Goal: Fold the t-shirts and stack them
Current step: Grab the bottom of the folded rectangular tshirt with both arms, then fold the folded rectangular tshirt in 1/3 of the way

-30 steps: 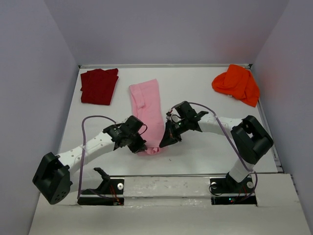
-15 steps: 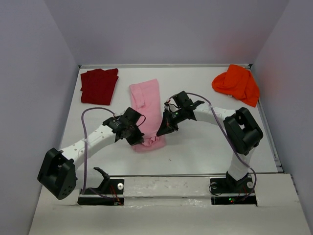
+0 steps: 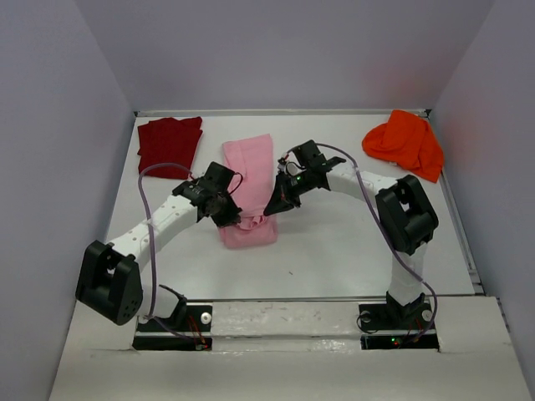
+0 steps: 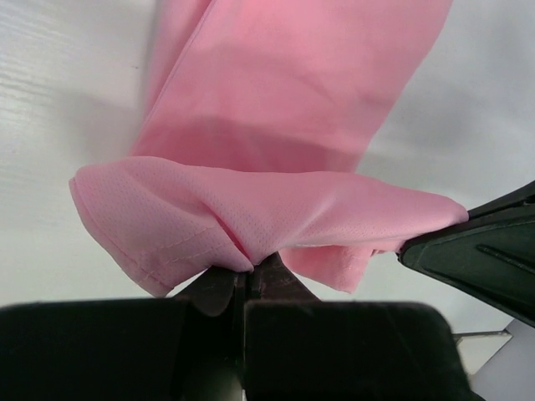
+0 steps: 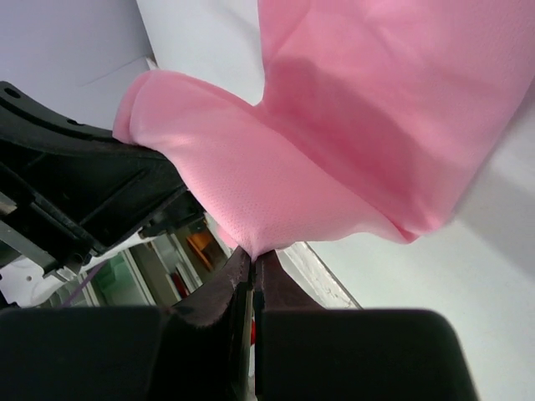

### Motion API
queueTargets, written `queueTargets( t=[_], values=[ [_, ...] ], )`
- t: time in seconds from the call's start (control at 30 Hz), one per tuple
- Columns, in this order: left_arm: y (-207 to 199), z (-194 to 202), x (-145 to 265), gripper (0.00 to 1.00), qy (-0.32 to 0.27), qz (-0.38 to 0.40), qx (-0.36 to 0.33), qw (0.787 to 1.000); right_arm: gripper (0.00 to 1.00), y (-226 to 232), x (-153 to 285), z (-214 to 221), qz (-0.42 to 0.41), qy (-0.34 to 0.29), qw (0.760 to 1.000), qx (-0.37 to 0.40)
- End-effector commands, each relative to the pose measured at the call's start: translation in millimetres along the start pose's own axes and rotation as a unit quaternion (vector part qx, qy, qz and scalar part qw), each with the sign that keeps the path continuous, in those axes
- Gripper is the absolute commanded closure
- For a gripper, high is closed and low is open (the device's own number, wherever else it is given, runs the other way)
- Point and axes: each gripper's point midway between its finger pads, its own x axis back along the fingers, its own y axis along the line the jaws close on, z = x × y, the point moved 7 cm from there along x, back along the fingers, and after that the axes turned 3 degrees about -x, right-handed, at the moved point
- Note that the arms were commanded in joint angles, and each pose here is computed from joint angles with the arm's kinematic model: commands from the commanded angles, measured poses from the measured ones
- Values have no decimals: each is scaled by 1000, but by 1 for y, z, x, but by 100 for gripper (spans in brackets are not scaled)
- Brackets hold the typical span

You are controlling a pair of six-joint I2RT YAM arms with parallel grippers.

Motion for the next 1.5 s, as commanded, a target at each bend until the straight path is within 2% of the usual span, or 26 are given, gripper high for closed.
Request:
queueTargets(
  t=[0.0,0.33,0.6,0.77,0.9,0.93,0.97,1.0,1.07,1.1,1.13,1.2,1.23,1.3,1.33,1.4,1.43,1.47],
  values=[
    [4,-11,0,100,-14,-23,-27,999,100,2,13,-24,10,-28,1000,6],
    [5,-35,-35,100,-21,-35,-44,998,100,-18,7,-57,23,-40,999,-3],
    [-2,-86,-51,100,-57,-32,-59,996,100,-38,7,-83,31,-53,998,-9],
    [-8,-98,-72,100,-36,-39,-72,996,100,-47,-2,-97,40,-59,997,-4],
    [-11,-91,-83,100,-16,-7,-76,997,100,-50,-7,-114,35,-62,997,-5],
    [-11,-90,-86,100,-12,-2,-78,997,98,-52,-9,-116,36,-62,997,-5],
    [-10,-89,-88,100,-11,-1,-79,997,83,-54,-10,-118,41,-65,997,-6],
    [-8,-87,-90,97,-7,0,-78,997,46,-58,-12,-121,54,-75,996,-7],
    [-9,-86,-91,89,-7,5,-80,997,26,-62,-12,-122,68,-83,994,-2],
    [-8,-84,-91,79,-7,5,-80,997,24,-63,-11,-123,73,-88,993,2],
    [-7,-85,-89,63,-9,4,-80,997,22,-61,-9,-122,74,-87,993,8],
    [-6,-84,-89,53,-11,0,-80,997,22,-55,1,-122,75,-97,992,17],
    [-5,-84,-88,42,-11,-2,-80,997,21,-54,3,-120,75,-97,992,20],
    [-5,-84,-86,39,-13,-2,-79,997,21,-49,8,-115,72,-97,992,24],
    [-5,-84,-83,29,-15,-2,-79,997,22,-40,14,-112,66,-101,992,28],
    [-6,-85,-80,25,-18,-1,-77,997,22,-37,17,-103,60,-91,994,21],
    [-6,-86,-79,20,-20,-1,-76,997,23,-35,20,-99,59,-89,994,16],
    [-7,-86,-76,6,-21,-1,-73,997,23,-26,27,-93,54,-93,994,21]
  ],
)
